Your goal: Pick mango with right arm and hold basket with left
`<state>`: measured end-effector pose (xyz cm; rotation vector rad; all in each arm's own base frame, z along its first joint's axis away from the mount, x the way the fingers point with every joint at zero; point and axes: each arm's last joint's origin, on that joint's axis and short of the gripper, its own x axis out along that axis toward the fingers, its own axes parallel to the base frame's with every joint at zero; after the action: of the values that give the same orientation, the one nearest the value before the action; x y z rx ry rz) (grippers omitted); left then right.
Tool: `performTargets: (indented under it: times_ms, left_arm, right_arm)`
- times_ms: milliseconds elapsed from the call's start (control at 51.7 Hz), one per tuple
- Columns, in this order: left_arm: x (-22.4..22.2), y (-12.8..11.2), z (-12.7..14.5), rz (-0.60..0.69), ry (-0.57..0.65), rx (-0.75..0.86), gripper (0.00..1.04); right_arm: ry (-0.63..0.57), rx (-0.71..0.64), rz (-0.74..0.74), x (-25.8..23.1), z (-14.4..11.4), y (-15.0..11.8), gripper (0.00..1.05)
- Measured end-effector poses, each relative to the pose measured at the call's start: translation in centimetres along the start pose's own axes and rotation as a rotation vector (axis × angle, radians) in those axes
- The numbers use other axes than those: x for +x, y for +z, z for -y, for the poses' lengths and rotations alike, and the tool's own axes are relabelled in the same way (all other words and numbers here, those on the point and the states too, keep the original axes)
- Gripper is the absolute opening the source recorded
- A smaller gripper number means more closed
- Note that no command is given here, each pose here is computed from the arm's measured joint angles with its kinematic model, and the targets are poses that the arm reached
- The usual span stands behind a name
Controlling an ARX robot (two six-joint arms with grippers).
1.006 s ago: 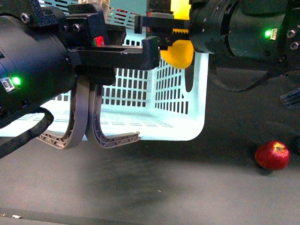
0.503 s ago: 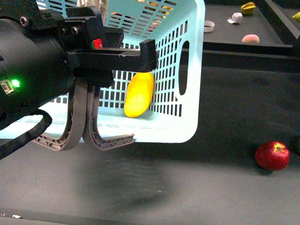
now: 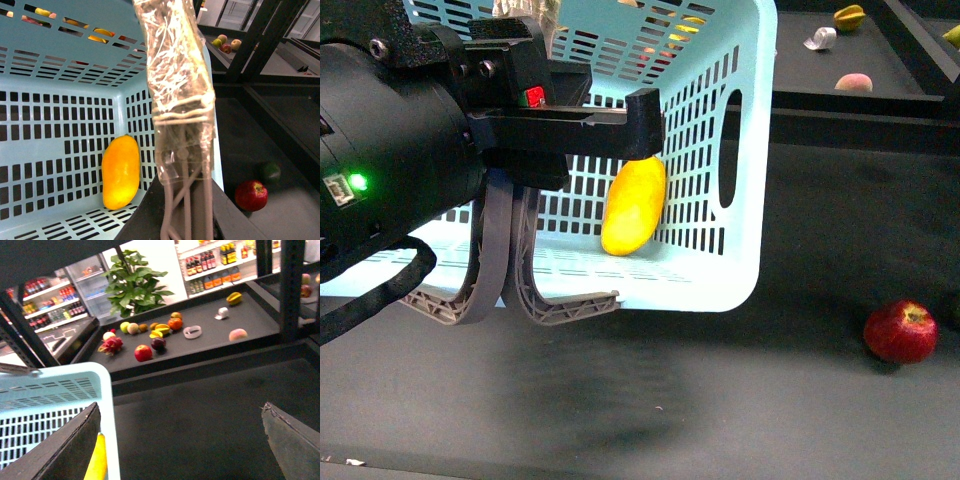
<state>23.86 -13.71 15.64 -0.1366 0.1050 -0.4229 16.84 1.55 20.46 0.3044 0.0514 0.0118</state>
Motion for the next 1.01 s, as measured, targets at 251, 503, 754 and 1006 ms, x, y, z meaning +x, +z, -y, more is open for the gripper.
performTargets:
  times_ms: [251,503,754,1006]
  left_arm:
    - [0.0,0.0,0.0,0.000,0.003,0.000,0.07]
    - [0.0,0.0,0.0,0.000,0.002,0.001,0.07]
    - [0.0,0.0,0.0,0.000,0.002,0.000,0.07]
    - [0.0,0.0,0.0,0.000,0.003,0.000,0.07]
  right_arm:
    - [-0.031,-0.007,0.015,-1.6,0.5,-0.4,0.96]
    - [0.006,-0.200,0.044,-2.1,1.5,-0.6,0.73]
    - [-0.012,-0.292,0.045,-3.5,2.1,-1.8,0.23]
    - [-0.012,-0.301,0.047,-4.4,2.3,-2.5,0.02]
